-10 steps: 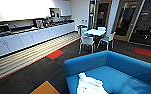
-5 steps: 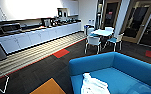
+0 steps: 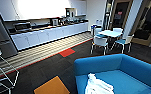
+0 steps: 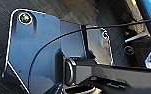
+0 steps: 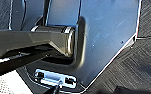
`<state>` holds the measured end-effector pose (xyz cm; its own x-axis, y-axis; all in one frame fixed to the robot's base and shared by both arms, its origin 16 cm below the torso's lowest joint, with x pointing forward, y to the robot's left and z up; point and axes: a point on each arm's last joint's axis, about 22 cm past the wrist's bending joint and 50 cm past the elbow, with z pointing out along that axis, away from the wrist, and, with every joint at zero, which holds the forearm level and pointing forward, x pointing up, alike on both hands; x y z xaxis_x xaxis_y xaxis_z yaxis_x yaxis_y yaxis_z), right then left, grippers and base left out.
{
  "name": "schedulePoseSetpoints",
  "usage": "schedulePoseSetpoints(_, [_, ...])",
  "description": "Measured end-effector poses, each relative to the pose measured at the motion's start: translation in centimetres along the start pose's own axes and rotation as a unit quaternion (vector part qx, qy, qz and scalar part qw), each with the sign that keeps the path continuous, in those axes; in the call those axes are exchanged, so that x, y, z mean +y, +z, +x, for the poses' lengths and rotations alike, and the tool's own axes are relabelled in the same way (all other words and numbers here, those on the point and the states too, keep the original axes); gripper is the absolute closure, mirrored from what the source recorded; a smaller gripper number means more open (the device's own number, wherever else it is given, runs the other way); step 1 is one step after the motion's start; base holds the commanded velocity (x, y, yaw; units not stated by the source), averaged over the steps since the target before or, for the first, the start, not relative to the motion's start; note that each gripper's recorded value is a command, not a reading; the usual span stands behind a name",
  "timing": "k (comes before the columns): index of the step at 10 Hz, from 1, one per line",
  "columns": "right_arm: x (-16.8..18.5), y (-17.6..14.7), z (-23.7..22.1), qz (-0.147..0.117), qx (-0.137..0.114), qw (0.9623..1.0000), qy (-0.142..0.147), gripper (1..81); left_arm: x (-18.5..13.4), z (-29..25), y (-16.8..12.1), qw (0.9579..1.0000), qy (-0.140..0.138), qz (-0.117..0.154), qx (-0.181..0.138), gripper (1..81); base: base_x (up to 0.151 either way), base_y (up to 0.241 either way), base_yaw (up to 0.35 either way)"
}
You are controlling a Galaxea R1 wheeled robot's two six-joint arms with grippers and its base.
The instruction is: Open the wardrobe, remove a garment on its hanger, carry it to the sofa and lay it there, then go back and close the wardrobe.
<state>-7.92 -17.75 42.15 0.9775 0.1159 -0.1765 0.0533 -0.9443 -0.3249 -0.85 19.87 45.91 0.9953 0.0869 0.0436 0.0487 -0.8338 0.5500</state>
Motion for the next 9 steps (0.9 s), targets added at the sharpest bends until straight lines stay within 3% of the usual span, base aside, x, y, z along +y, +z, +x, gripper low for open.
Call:
schedulePoseSetpoints(4, [-1.8,-0.9,0.6,0.047,0.014,0.9988,-0.008,1.0,-1.4,-0.9,-0.7,0.9999,-0.004,0.013,-0.005,1.0,0.000,0.000,0.196])
schedulePoseSetpoints(5, [-0.6,-1.5,0.8,0.048,0.020,0.9986,-0.009,1.0,-2.1,-1.5,-1.1,0.9998,-0.005,0.019,-0.008,1.0,0.000,0.000,0.210])
schedulePoseSetpoints(7, [3.5,-2.8,-0.2,0.026,0.016,0.9995,-0.009,1.0,-3.5,-2.3,-1.7,0.9993,-0.008,0.033,-0.013,1.0,0.000,0.000,0.212])
schedulePoseSetpoints(9, [2.9,-2.8,-0.8,0.037,0.025,0.9990,-0.007,1.0,-3.4,-2.2,-1.7,0.9994,-0.008,0.032,-0.012,1.0,0.000,0.000,0.224])
